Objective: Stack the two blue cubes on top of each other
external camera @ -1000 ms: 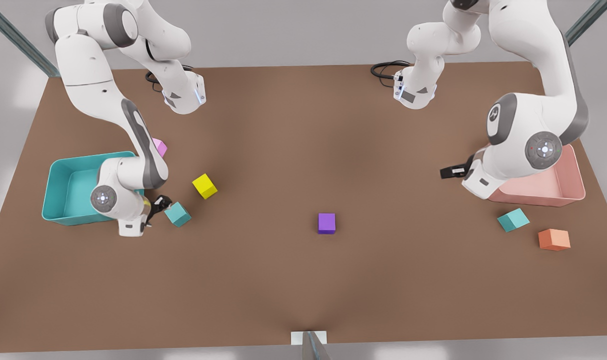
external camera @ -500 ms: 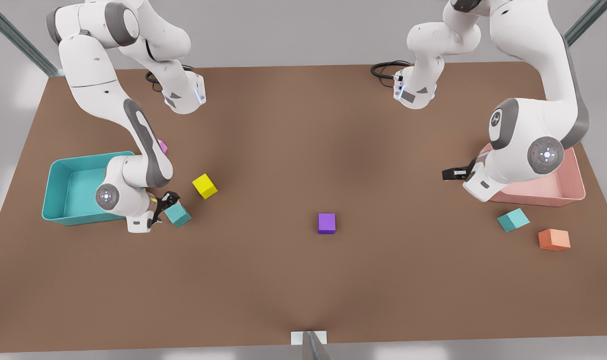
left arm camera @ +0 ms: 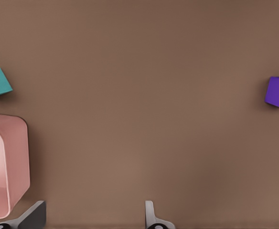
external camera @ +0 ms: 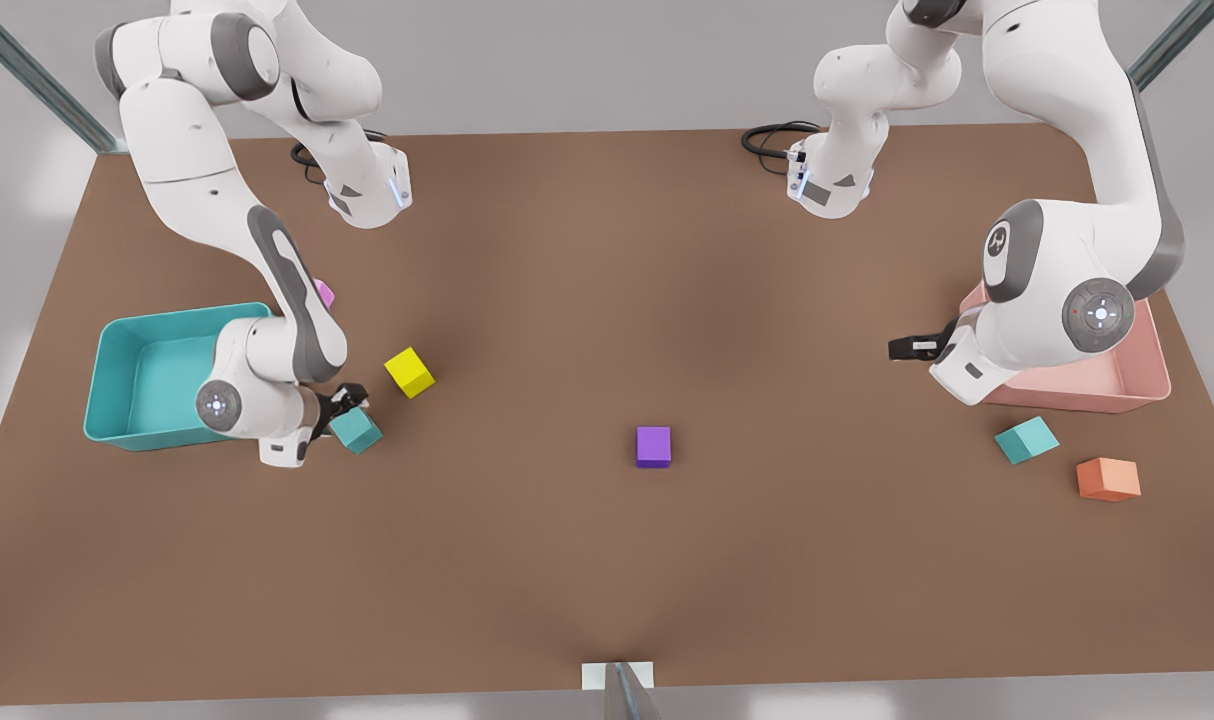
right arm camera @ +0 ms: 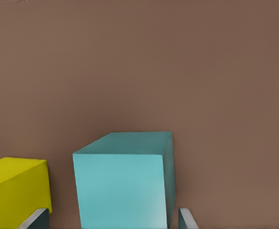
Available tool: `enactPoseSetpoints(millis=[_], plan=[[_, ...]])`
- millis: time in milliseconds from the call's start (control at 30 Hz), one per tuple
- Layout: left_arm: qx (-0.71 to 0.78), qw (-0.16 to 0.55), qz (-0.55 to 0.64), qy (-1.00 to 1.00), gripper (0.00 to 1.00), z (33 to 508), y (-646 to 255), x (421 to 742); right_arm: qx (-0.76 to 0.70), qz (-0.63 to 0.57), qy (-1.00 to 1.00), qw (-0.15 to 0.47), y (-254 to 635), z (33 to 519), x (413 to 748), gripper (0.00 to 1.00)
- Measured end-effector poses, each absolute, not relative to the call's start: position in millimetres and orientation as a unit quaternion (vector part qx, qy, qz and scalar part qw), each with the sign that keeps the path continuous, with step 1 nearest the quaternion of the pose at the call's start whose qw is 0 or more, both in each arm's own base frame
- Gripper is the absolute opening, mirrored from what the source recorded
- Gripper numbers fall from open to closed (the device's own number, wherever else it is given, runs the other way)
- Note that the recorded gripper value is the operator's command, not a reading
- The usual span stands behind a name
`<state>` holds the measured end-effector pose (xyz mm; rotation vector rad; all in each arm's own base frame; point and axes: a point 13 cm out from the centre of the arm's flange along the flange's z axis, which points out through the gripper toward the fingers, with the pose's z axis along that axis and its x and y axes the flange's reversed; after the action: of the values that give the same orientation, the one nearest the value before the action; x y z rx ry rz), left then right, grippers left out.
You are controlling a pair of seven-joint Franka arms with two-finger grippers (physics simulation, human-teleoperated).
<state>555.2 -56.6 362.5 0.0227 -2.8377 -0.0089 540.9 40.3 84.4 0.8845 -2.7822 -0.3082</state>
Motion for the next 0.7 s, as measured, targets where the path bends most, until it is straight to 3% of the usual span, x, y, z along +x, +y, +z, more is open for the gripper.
enactPoseSetpoints(millis=[633,667,700], plan=[[0.007,0.174,-0.002,-0.985,1.00,365.2,-46.2,544.7,0.277,-0.110,-0.946,0.127,61.1,52.3,541.3,0.99],[0.007,0.174,-0.002,-0.985,1.00,366.9,-46.3,544.2,0.275,-0.111,-0.946,0.129,60.8,49.5,540.6,0.98],[0.006,0.171,-0.002,-0.985,1.00,371.2,-47.2,545.8,0.273,-0.112,-0.947,0.130,60.0,47.7,540.1,0.91]])
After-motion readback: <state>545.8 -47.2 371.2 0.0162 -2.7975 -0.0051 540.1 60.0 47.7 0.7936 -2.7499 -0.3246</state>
